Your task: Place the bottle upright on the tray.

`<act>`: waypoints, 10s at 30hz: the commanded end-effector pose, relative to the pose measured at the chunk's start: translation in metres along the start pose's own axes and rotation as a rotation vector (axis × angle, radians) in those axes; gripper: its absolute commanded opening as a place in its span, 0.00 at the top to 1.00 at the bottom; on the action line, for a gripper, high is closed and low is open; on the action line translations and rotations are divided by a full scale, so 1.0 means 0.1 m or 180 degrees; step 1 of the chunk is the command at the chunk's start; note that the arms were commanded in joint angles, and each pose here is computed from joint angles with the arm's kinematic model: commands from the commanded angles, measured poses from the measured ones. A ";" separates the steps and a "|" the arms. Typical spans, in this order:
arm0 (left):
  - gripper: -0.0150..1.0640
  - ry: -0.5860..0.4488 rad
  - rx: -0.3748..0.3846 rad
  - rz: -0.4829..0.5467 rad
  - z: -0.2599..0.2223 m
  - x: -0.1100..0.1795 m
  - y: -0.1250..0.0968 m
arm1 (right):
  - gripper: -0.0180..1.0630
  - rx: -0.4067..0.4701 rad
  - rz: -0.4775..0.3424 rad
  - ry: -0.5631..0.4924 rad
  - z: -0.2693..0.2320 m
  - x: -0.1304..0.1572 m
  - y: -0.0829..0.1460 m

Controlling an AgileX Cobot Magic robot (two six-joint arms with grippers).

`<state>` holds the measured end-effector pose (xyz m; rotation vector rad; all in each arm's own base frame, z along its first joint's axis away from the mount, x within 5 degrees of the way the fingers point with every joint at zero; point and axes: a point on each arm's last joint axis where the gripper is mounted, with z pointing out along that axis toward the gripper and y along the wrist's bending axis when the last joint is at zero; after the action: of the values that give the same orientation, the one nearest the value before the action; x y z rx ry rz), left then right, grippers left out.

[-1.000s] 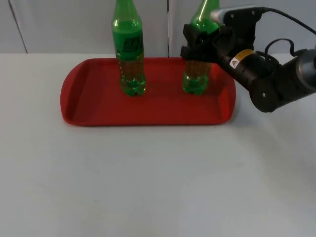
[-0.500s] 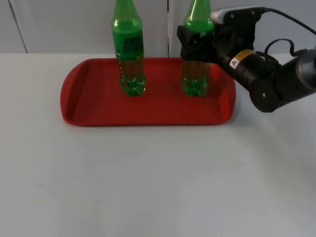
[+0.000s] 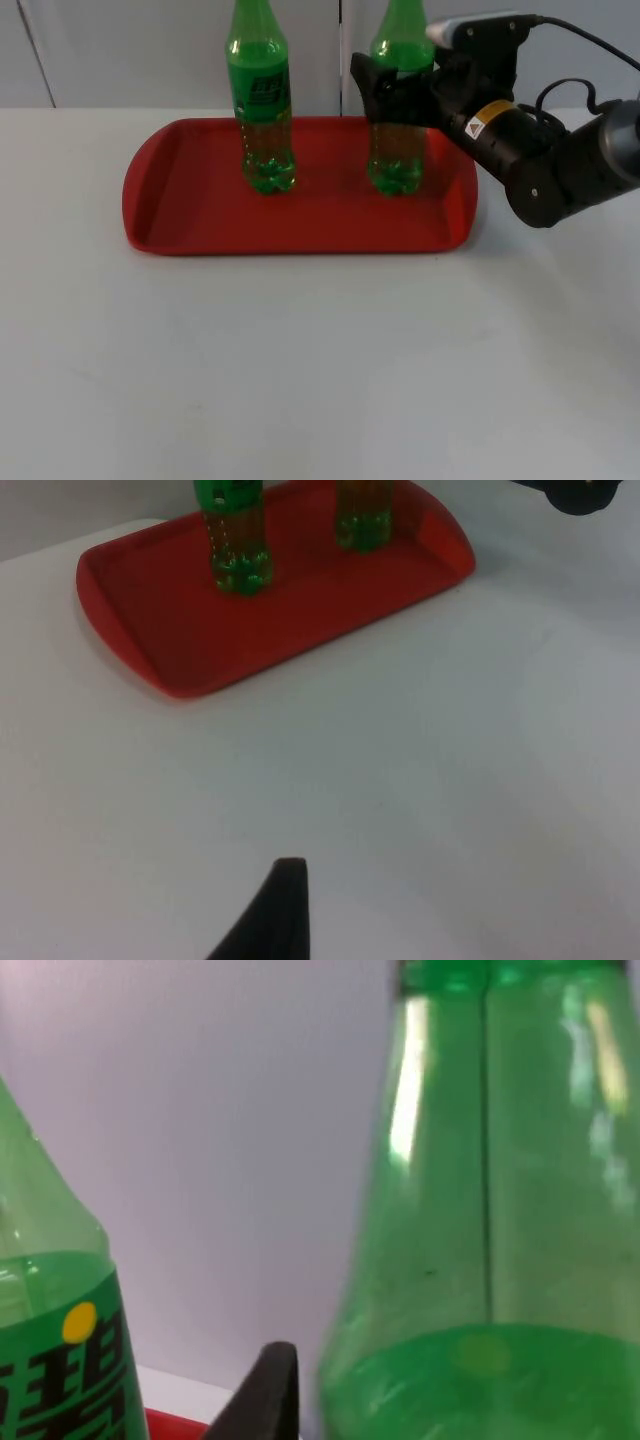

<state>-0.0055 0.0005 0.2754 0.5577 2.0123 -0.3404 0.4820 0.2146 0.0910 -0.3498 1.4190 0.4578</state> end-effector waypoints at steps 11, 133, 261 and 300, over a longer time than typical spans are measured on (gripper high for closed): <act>0.01 -0.0019 0.0025 -0.0008 0.01 0.01 -0.01 | 0.01 -0.0429 -0.0249 0.0183 0.01 0.02 0.15; 0.01 -0.0019 0.0025 -0.0008 0.01 0.01 -0.01 | 0.01 0.0017 -0.0151 0.1472 -4.46 -3.45 0.68; 0.01 -0.0034 -0.1482 -0.0818 0.02 0.00 -0.02 | 0.01 0.0049 -0.0200 0.1911 -5.04 -2.52 0.65; 0.01 -0.0034 -0.1482 -0.0818 0.02 0.00 -0.02 | 0.01 0.1380 0.0038 0.1875 -5.03 -2.52 0.68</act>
<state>-0.0050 -0.0023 0.2754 0.0102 2.0704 -0.0158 -0.0075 -0.0001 0.2801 -0.1517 2.0479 0.0498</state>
